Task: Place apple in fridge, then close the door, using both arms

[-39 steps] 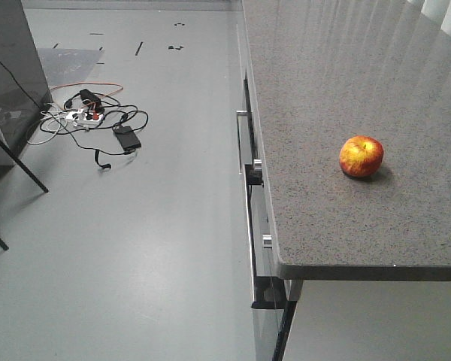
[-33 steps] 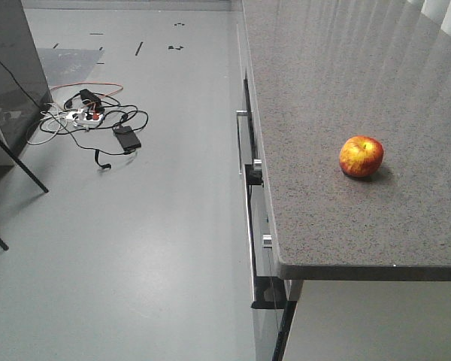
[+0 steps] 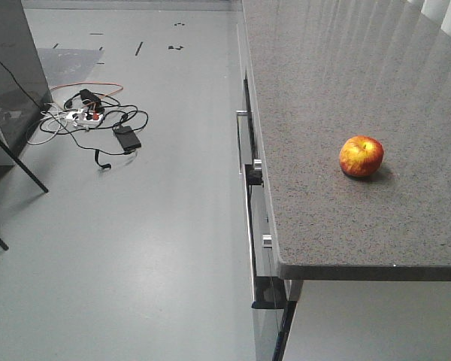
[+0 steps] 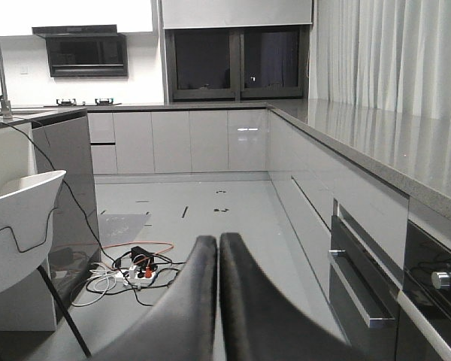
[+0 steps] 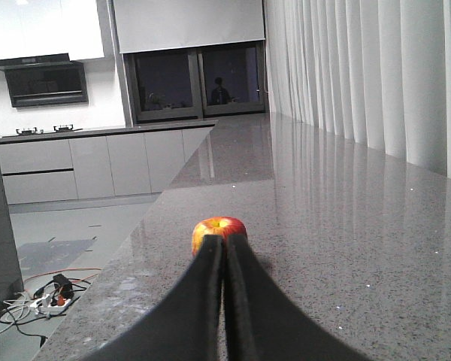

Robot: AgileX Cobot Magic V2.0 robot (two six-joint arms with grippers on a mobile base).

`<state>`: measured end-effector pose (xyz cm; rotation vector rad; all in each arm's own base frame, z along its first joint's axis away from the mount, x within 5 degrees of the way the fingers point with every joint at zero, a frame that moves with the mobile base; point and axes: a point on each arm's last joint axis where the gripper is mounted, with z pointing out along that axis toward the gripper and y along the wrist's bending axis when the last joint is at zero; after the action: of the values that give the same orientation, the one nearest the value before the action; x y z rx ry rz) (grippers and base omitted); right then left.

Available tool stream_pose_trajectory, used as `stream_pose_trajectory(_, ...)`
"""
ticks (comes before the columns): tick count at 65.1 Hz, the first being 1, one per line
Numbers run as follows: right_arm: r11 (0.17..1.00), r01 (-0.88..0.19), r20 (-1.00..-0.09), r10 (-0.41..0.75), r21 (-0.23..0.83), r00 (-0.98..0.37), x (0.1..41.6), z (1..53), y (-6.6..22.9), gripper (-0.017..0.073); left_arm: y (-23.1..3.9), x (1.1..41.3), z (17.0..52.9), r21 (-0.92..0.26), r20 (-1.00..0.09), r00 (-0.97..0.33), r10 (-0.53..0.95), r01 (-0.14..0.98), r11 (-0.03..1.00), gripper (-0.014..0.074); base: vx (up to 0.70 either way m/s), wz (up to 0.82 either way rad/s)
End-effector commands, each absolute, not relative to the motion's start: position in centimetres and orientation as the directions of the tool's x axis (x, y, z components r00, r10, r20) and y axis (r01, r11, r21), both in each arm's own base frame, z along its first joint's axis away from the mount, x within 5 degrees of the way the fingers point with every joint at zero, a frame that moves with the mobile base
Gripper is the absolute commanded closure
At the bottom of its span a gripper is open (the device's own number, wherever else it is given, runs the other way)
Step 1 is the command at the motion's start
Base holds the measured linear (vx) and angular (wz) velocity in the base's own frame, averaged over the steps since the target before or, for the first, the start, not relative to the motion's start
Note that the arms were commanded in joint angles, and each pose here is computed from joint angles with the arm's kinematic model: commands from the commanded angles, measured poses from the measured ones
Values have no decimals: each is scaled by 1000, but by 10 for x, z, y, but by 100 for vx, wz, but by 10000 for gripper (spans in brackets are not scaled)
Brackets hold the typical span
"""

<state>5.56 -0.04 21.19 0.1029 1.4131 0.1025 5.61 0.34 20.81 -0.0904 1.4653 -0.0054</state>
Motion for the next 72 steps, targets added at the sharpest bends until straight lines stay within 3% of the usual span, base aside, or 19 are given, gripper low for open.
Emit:
stream_pose_trajectory(1,992,-20,-965,123,122,232,54,218,0,562,4,52,222,-80,-974,217,-68,-46,996,601,0,0)
stream_pose_trajectory(36,992,-21,-964,125,123,235,54,218,0,562,4,52,222,-81,-974,217,-69,-46,996,601,0,0)
stream_pose_trajectory(51,958,-72,-918,286,277,274,52,231,0,562,4,52,222,-81,-974,217,-69,-46,996,601,0,0)
stream_pose_trajectory(61,976,-35,-948,218,215,231,50,274,-1,562,4,52,222,-81,-974,217,-69,-46,996,601,0,0)
stream_pose_trajectory(72,993,52,-993,106,109,57,62,329,-5,530,4,52,222,-81,-974,217,-69,-46,996,601,0,0)
